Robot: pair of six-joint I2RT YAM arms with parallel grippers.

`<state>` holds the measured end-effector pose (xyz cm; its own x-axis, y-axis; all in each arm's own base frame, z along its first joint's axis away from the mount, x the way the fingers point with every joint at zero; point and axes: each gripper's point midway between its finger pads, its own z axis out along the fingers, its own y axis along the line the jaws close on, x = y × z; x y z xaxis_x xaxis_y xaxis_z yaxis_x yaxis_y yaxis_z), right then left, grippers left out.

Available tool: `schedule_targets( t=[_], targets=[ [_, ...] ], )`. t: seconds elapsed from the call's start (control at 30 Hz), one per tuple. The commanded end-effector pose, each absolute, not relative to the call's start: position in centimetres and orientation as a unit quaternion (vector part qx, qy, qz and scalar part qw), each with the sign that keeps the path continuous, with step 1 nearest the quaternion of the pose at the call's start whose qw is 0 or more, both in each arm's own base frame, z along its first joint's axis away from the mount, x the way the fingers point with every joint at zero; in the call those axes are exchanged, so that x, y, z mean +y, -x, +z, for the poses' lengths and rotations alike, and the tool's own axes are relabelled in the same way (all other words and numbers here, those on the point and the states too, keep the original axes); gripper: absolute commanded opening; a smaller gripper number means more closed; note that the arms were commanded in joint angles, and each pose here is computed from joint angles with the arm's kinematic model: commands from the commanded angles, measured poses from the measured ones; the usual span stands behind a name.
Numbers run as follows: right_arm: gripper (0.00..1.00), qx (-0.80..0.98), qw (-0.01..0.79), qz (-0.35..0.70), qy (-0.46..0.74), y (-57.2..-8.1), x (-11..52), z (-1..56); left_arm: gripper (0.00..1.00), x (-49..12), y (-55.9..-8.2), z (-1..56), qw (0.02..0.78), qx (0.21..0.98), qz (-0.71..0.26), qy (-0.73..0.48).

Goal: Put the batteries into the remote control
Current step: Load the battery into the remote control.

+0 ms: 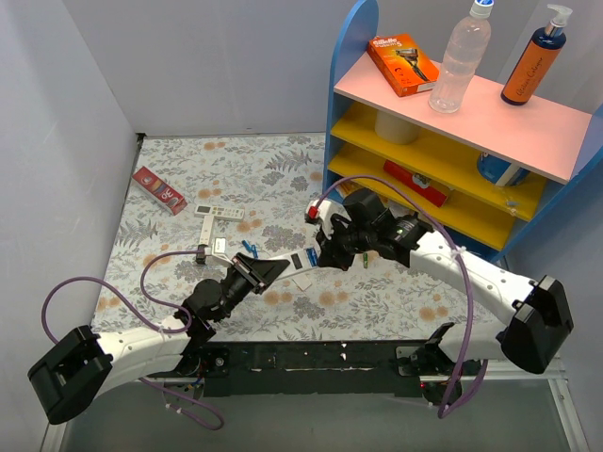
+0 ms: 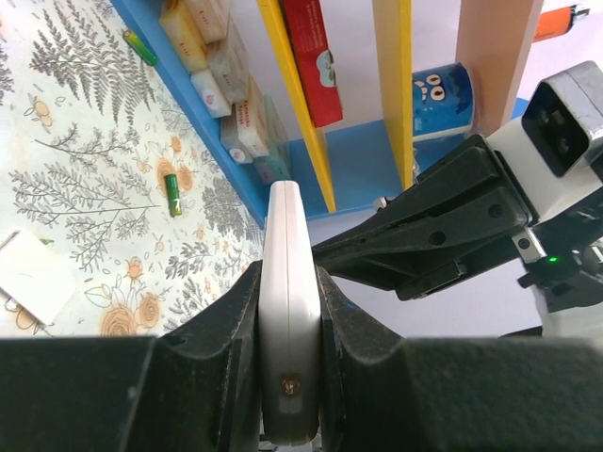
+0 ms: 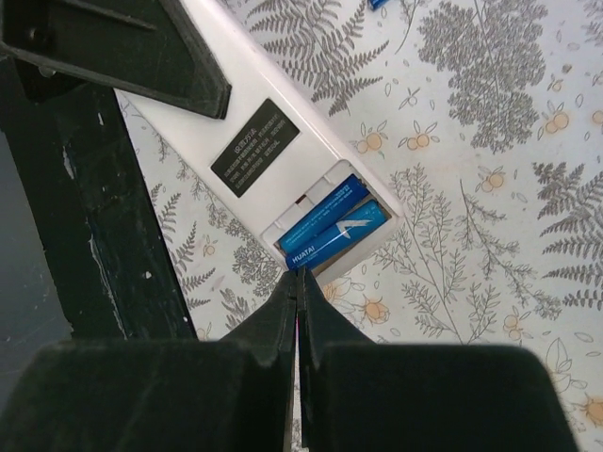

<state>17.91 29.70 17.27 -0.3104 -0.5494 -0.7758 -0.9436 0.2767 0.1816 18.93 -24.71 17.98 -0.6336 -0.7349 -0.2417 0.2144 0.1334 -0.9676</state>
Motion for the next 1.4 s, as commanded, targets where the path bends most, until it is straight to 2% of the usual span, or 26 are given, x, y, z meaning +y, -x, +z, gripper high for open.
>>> schedule_targets(
  t=[0.0, 0.23, 0.47, 0.53, 0.67, 0.87, 1.27, 1.33, 1.37],
  targets=[
    [0.02, 0.760, 0.296, 0.293, 0.499, -19.3, 30.9, 17.2, 0.00, -26.3, -14.1, 23.6, 0.316, 0.589, -0.735, 0.112],
    [0.06, 0.802, 0.233, 0.276, 0.476, -19.4, 30.9, 15.2, 0.00, -26.5, -13.3, 25.1, 0.333, 0.570, -0.748, 0.070],
    [0.18, 0.801, 0.222, 0.294, 0.472, -18.6, 32.8, 15.5, 0.00, -26.7, -13.2, 25.5, 0.338, 0.571, -0.746, 0.057],
    [0.19, 0.804, 0.219, 0.298, 0.465, -18.3, 33.0, 15.6, 0.00, -26.6, -13.7, 25.0, 0.342, 0.577, -0.738, 0.069],
    [0.22, 0.807, 0.242, 0.289, 0.455, -18.8, 32.6, 16.0, 0.00, -26.1, -15.1, 22.3, 0.345, 0.616, -0.699, 0.115],
    [0.25, 0.811, 0.267, 0.305, 0.421, -19.0, 32.2, 17.3, 0.00, -24.8, -16.5, 20.4, 0.372, 0.633, -0.662, 0.152],
    [0.31, 0.804, 0.314, 0.349, 0.365, -19.8, 31.4, 19.6, 0.00, -23.4, -17.1, 17.8, 0.357, 0.638, -0.650, 0.208],
    [0.35, 0.803, 0.319, 0.354, 0.358, -19.8, 31.1, 19.8, 0.00, -23.3, -17.2, 17.6, 0.358, 0.638, -0.647, 0.212],
    [0.40, 0.803, 0.320, 0.357, 0.354, -19.8, 30.9, 20.0, 0.00, -23.2, -17.2, 17.5, 0.358, 0.639, -0.645, 0.214]
  ],
)
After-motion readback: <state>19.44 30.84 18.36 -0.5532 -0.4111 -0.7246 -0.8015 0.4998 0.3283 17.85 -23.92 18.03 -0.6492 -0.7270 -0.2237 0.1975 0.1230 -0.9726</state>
